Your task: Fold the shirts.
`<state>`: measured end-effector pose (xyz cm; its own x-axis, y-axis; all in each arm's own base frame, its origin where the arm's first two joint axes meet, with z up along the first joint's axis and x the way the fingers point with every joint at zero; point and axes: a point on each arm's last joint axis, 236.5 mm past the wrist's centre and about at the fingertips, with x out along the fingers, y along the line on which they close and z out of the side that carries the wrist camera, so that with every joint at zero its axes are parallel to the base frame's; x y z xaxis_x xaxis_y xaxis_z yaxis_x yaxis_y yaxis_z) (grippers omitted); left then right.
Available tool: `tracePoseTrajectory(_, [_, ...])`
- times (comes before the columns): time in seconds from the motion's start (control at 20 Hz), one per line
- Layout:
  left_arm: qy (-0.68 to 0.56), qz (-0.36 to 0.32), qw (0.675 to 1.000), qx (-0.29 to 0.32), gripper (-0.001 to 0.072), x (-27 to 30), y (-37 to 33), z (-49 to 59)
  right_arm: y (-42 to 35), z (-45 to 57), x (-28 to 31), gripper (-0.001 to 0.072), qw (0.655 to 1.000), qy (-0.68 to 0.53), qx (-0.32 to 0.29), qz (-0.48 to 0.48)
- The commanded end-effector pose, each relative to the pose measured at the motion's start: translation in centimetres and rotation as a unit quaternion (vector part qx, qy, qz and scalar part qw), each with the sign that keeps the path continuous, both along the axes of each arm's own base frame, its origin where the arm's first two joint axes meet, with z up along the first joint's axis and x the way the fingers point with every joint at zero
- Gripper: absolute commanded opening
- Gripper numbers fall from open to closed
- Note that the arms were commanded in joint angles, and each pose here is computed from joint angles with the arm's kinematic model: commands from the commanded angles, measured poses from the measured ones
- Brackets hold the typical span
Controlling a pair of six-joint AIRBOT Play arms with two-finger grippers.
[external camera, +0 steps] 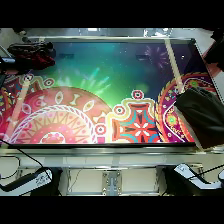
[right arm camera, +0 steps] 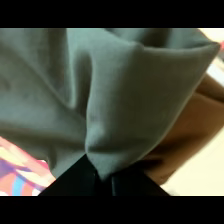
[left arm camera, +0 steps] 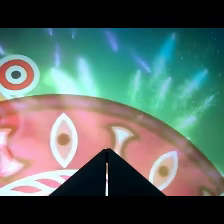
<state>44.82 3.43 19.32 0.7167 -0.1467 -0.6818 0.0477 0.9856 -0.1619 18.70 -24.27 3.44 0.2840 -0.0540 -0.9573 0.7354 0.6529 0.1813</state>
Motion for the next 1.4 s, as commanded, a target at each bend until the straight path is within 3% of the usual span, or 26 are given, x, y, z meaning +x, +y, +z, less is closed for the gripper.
tracePoseTrajectory(0.0, [-0.002, -0.003, 1.000, -0.008, 0.0011, 0.0, -0.3, 0.1, 1.7, -5.5, -3.4, 0.0042, 0.999, 0.013, 0.016, -0.037])
tracePoseTrajectory(0.05, [-0.002, -0.003, 1.000, -0.008, 0.0012, 0.0, -0.4, 0.1, 2.0, -5.4, -3.4, 0.0158, 0.999, 0.012, 0.021, -0.036])
tracePoseTrajectory(0.1, [-0.002, -0.003, 1.000, -0.008, 0.0011, 0.0, -0.3, 0.1, 2.1, -4.4, -2.8, 0.0346, 0.999, 0.000, 0.021, -0.034])
tracePoseTrajectory(0.15, [-0.002, -0.003, 1.000, -0.008, 0.0011, 0.0, -0.3, 0.1, 1.8, -2.6, -2.1, 0.0424, 0.999, -0.020, 0.010, -0.033])
tracePoseTrajectory(0.35, [-0.002, -0.003, 1.000, -0.008, 0.0011, 0.0, -0.4, 0.1, 0.5, 12.4, 2.7, 0.0421, 0.975, -0.186, -0.115, -0.036])
tracePoseTrajectory(0.5, [-0.002, -0.003, 1.000, -0.009, 0.0011, 0.0, -0.4, 0.1, 4.9, 25.0, 7.7, 0.0408, 0.905, -0.388, -0.175, 0.020])
tracePoseTrajectory(0.65, [-0.002, -0.003, 1.000, -0.009, 0.0011, 0.0, -0.4, 0.1, 12.3, 28.3, 12.4, 0.0408, 0.860, -0.475, -0.124, 0.138])
tracePoseTrajectory(0.95, [0.002, 0.011, 1.000, -0.024, 0.0012, 0.0, -0.4, 0.1, 29.5, 18.8, 21.8, 0.0408, 0.814, -0.403, 0.000, 0.418])
tracePoseTrajectory(1.15, [0.004, 0.010, 1.000, -0.024, 0.0012, -0.1, -0.4, 0.0, 36.6, 9.2, 25.7, 0.0408, 0.806, -0.319, 0.017, 0.497])
tracePoseTrajectory(1.35, [0.021, 0.005, 0.999, -0.026, 0.0012, -0.6, -0.7, -0.5, 37.6, 4.9, 26.5, 0.0408, 0.815, -0.280, 0.039, 0.506])
